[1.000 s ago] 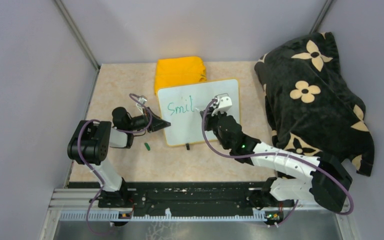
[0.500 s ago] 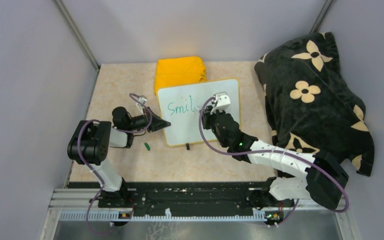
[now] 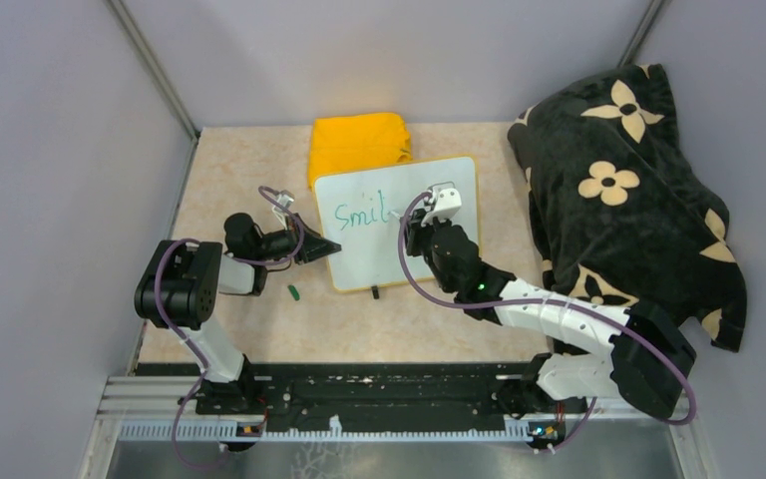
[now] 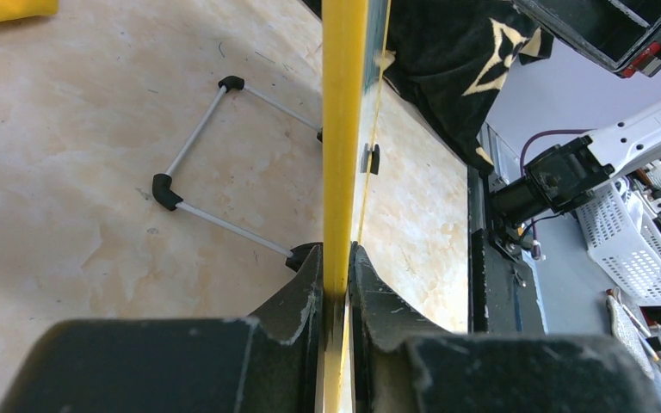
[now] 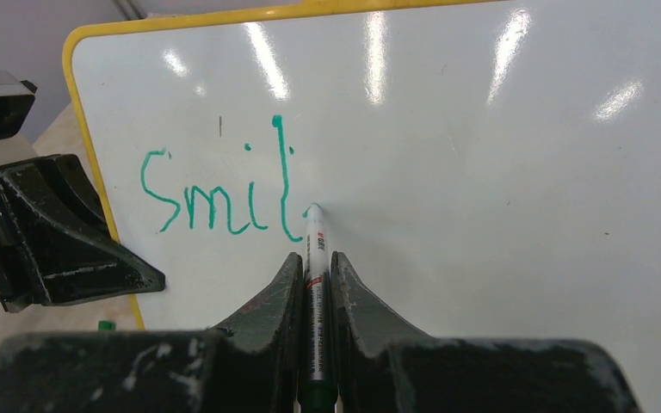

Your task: Write a sentence on the whiteboard

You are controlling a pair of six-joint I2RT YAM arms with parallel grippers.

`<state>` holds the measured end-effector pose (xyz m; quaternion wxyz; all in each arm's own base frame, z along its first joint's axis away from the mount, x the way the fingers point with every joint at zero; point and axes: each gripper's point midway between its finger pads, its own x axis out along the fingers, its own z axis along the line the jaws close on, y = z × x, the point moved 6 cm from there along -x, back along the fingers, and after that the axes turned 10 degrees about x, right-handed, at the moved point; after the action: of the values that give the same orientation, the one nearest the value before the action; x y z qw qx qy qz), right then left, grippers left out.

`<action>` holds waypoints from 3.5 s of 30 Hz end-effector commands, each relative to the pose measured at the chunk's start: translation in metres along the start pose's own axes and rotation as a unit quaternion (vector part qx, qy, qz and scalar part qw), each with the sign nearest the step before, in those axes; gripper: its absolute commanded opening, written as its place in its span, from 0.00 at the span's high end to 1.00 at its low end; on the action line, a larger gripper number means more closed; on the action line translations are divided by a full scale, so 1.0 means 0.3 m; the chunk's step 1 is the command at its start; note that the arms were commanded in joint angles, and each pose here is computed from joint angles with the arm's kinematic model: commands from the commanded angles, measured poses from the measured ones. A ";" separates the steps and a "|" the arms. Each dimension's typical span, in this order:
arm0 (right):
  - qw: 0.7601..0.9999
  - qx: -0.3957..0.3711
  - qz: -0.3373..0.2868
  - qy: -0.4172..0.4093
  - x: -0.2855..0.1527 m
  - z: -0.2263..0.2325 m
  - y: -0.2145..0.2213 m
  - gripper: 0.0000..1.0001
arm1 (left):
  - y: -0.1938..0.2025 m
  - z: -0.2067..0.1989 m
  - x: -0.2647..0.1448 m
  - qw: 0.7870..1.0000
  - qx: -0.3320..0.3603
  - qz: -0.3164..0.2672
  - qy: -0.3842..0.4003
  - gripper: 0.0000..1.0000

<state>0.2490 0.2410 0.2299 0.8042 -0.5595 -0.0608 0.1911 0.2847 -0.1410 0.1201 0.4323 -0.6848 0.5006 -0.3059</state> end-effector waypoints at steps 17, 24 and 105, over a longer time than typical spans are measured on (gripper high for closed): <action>0.999 0.009 -0.024 -0.024 0.043 0.048 -0.078 1.00 | 0.020 0.027 0.006 1.000 -0.005 0.005 -0.025 1.00; 1.000 0.011 -0.003 -0.021 0.026 0.026 -0.032 1.00 | 0.021 0.027 0.006 1.000 -0.005 0.006 -0.025 1.00; 0.997 0.069 -0.035 -0.024 -0.122 -0.046 -0.108 1.00 | 0.017 0.028 0.010 1.000 -0.004 0.007 -0.027 1.00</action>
<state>0.2326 0.2083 0.2164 0.8201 -0.5382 -0.0404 0.1902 0.2845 -0.1413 0.1200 0.4331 -0.6818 0.5044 -0.3052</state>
